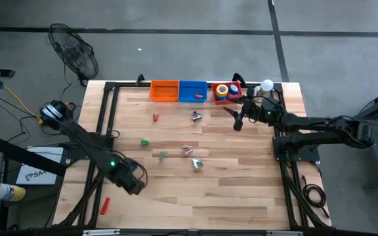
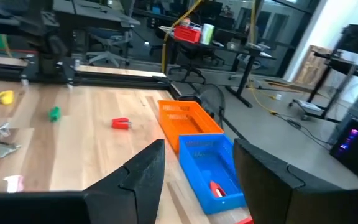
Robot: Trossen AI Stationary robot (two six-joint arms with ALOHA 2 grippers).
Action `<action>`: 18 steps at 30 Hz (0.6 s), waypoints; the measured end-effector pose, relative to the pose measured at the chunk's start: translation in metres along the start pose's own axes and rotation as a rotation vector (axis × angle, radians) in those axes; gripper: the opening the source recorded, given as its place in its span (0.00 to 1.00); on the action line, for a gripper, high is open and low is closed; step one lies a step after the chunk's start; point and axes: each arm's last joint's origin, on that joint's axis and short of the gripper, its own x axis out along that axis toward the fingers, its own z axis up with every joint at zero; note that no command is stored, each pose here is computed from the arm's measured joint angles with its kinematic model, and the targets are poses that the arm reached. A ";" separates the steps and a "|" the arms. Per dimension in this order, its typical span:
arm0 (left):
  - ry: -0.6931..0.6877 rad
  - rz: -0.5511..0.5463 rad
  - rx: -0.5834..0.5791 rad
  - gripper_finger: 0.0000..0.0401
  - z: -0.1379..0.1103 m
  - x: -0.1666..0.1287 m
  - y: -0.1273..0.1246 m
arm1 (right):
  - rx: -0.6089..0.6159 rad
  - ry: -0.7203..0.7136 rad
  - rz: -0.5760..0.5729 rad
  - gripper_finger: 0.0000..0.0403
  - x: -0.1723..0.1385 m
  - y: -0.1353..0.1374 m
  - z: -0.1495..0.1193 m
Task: Pick and place Stapler, Stapler remover, tape
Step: Put the red stapler into the blue bin
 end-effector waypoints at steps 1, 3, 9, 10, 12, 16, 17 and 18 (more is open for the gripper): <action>0.004 0.014 -0.019 0.58 -0.002 0.004 -0.003 | 0.000 -0.001 0.011 0.45 0.000 0.000 0.000; 0.012 0.051 -0.060 0.58 -0.005 0.009 -0.009 | 0.000 -0.001 0.036 0.45 0.000 0.001 0.000; 0.084 0.155 -0.174 0.58 -0.013 0.022 -0.026 | 0.000 -0.010 0.080 0.45 0.000 0.003 0.000; 0.101 0.170 -0.188 0.58 -0.014 0.024 -0.028 | 0.000 -0.009 0.086 0.45 0.000 0.003 0.000; 0.137 0.200 -0.212 0.58 -0.015 0.027 -0.032 | -0.003 -0.002 0.096 0.45 0.000 0.003 -0.001; 0.168 0.272 -0.249 0.58 -0.018 0.034 -0.032 | -0.007 0.011 0.120 0.45 0.000 0.004 -0.003; 0.180 0.286 -0.256 0.58 -0.020 0.036 -0.032 | -0.007 0.015 0.125 0.45 0.000 0.004 -0.003; 0.192 0.298 -0.262 0.58 -0.021 0.038 -0.031 | -0.007 0.018 0.127 0.45 0.000 0.005 -0.004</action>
